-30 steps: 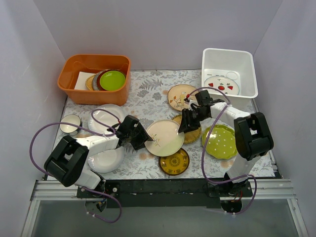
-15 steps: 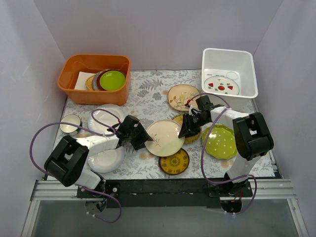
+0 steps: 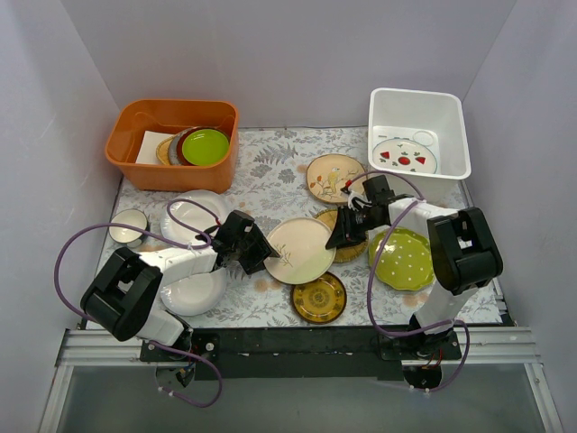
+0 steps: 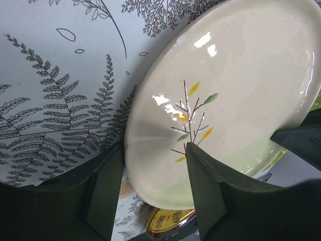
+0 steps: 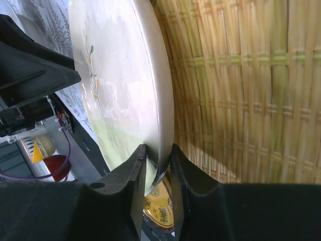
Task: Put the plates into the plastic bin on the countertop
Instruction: Pick up the plate at the center of the board.
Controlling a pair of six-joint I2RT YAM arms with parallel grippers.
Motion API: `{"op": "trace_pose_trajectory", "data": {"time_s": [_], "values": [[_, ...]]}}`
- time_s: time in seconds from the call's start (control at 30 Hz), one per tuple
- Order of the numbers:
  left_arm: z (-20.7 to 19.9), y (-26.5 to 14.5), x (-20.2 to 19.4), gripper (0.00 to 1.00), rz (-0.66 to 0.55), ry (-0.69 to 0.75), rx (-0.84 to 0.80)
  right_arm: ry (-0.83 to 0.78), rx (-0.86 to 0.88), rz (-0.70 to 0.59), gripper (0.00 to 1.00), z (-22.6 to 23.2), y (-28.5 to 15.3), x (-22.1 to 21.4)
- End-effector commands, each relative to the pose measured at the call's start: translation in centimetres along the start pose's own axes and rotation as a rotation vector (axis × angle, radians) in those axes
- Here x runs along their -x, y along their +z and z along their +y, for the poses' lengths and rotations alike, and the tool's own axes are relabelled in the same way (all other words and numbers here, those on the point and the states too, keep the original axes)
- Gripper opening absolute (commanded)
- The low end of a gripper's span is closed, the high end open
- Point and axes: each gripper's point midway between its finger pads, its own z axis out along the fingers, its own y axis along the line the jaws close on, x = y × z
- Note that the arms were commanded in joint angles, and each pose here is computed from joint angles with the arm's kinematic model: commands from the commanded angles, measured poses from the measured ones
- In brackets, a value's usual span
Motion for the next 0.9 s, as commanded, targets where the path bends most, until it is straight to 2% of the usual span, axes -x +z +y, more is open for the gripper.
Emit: {"op": "trace_pose_trajectory", "data": {"time_s": [0.0, 0.2, 0.47, 0.87], "values": [[3.3, 0.4, -1.1, 0.52, 0.021, 0.020, 0.118, -0.075, 0.113, -0.033, 0.06, 3.2, -0.8, 0.5], [2.5, -0.3, -0.6, 0.55, 0.002, 0.036, 0.107, -0.091, 0.135, -0.062, 0.02, 4.5, -1.6, 1.2], [0.8, -1.9, 0.6, 0.59, -0.034, 0.079, 0.111, -0.110, 0.136, -0.108, 0.01, 6.2, -3.0, 2.4], [-4.7, -6.8, 3.4, 0.70, -0.140, 0.118, 0.020, -0.156, 0.151, -0.166, 0.01, 9.1, -5.2, 4.5]]}}
